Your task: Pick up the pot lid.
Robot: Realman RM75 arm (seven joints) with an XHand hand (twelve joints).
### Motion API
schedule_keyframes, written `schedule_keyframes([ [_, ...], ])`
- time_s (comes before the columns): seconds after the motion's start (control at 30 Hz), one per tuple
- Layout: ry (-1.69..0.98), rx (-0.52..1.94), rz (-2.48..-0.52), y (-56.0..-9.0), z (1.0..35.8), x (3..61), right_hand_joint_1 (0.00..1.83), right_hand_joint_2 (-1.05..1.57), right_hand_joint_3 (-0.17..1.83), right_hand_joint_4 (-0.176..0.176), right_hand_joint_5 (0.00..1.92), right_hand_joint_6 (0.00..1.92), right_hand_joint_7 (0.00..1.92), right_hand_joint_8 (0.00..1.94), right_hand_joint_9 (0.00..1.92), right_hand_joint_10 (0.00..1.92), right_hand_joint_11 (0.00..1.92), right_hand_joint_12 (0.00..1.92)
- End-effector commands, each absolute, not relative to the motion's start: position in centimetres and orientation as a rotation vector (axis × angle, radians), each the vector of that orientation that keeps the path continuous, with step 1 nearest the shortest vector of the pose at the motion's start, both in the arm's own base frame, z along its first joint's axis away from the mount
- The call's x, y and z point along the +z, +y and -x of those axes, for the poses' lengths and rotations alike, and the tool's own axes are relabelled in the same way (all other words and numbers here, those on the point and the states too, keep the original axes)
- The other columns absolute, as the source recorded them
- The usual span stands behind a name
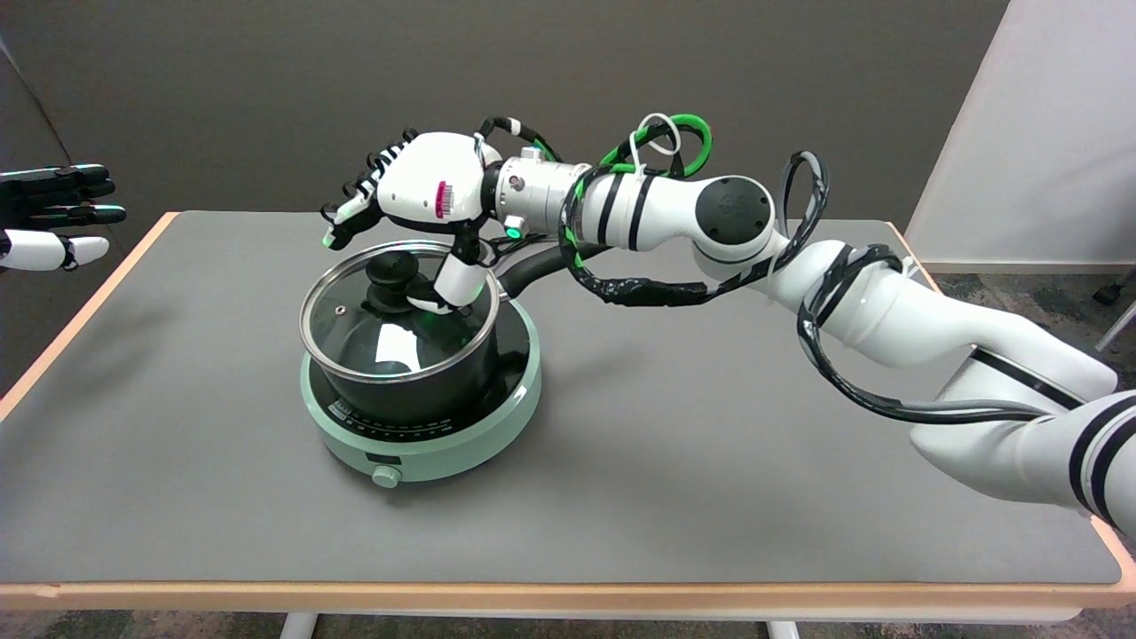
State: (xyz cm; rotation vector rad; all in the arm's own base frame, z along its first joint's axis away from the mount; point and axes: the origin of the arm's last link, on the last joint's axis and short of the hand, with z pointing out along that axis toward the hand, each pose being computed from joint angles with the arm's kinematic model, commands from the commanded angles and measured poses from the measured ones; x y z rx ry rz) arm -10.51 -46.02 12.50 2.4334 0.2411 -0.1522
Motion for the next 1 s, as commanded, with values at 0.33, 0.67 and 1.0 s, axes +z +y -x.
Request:
schedule_keyframes([
  [0.33, 0.229, -0.157, -2.454, -45.4, 11.0, 12.3, 0.91, 0.53, 0.98, 0.166, 0.55, 0.26, 0.67, 0.22, 0.65, 0.4, 0.43, 0.82],
  [0.67, 0.258, -0.15, -2.486, -44.3, 10.5, 12.0, 0.91, 0.53, 0.98, 0.171, 0.56, 0.27, 0.68, 0.22, 0.66, 0.42, 0.43, 0.83],
  [1.0, 0.237, -0.163, -2.469, -44.9, 11.0, 12.4, 0.9, 0.55, 0.95, 0.176, 0.6, 0.31, 0.71, 0.23, 0.68, 0.44, 0.44, 0.83],
])
